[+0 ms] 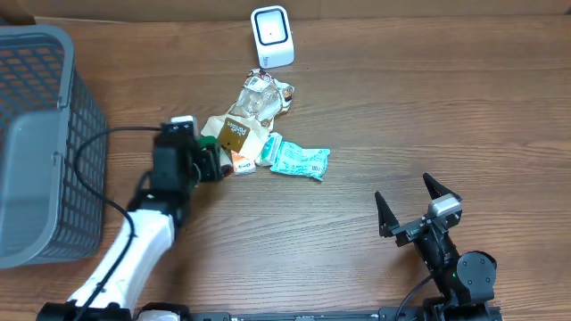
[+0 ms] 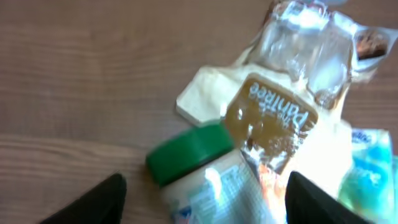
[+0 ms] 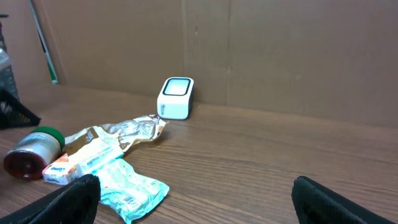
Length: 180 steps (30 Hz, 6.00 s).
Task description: Scan the item barcode
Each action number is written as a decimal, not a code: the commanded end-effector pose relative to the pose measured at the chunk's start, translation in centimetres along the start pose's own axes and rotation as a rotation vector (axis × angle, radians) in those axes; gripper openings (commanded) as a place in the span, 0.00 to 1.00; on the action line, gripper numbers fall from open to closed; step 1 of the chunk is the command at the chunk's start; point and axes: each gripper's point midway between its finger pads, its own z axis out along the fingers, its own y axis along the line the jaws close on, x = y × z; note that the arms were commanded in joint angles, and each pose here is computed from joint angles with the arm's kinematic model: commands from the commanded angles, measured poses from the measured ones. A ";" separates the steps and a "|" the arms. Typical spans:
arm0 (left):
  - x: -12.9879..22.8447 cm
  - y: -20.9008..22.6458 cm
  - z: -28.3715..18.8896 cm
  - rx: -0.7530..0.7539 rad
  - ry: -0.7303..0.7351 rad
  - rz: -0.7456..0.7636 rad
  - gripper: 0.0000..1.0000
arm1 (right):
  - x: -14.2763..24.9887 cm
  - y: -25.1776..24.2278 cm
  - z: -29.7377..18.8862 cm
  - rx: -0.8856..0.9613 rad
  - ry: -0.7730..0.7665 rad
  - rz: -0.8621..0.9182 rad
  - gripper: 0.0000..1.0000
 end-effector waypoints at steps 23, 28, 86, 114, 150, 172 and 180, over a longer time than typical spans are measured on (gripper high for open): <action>-2.0 -0.2 3.1 0.178 0.351 0.061 1.00 | 0.1 0.0 0.0 0.000 -0.008 0.000 1.00; -1.1 1.8 3.9 0.181 0.387 0.010 1.00 | 0.1 0.0 0.0 0.000 -0.008 0.000 1.00; 4.7 1.7 7.4 -0.106 0.503 -0.543 0.47 | 0.1 0.0 0.0 0.001 -0.008 0.000 1.00; -6.4 -0.1 -0.4 -0.173 0.239 -0.079 0.44 | 0.1 0.0 0.0 0.000 -0.008 0.000 1.00; -2.8 1.3 4.0 -0.415 0.253 -0.009 0.44 | 0.1 0.0 0.0 0.000 -0.008 0.000 1.00; -1.3 0.7 3.2 -0.377 0.334 -0.007 0.86 | 0.1 0.0 0.0 0.001 -0.008 0.000 1.00; -8.1 -1.1 -2.2 -0.320 0.247 0.006 1.00 | 0.1 0.0 0.0 0.000 -0.008 0.000 1.00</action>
